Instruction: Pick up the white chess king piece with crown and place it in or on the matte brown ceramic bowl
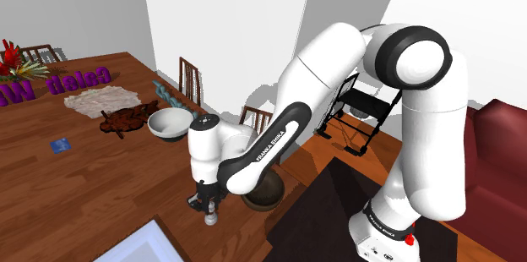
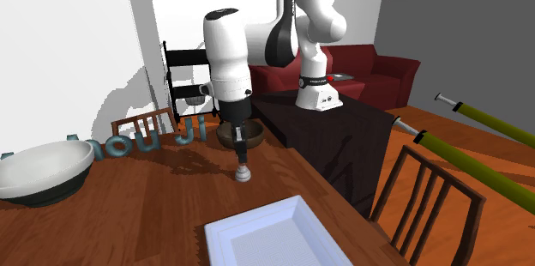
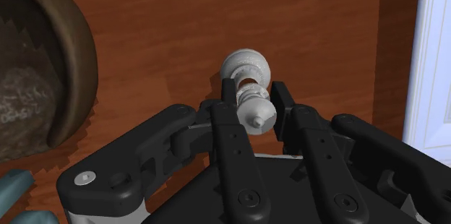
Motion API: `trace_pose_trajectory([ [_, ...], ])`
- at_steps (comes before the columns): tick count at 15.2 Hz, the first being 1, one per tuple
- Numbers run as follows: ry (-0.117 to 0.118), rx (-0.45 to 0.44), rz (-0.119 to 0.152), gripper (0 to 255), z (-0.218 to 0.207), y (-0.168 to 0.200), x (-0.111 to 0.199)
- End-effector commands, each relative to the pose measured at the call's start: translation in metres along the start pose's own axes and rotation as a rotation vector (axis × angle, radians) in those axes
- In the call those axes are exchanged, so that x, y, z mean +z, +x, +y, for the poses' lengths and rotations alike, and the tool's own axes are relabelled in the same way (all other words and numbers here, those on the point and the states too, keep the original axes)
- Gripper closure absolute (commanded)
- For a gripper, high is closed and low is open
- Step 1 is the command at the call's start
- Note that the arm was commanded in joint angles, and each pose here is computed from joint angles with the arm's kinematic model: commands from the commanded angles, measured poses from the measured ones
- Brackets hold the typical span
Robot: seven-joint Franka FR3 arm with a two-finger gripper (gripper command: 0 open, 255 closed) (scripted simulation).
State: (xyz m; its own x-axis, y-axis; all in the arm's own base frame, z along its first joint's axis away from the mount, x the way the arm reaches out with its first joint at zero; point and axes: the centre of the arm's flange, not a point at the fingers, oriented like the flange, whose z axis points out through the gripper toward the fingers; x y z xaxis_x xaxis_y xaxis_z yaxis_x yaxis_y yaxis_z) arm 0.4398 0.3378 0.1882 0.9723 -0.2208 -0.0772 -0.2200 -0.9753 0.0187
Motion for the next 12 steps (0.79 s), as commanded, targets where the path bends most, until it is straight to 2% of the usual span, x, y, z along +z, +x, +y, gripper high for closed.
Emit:
trace_pose_trajectory([
  [1, -0.002, 0.001, -0.002, 255, 0.001, 0.000, 0.001],
  [3, -0.002, 0.001, -0.002, 255, 0.001, 0.000, 0.001],
  [12, -0.002, 0.001, -0.002, 255, 0.002, -0.004, -0.046],
])
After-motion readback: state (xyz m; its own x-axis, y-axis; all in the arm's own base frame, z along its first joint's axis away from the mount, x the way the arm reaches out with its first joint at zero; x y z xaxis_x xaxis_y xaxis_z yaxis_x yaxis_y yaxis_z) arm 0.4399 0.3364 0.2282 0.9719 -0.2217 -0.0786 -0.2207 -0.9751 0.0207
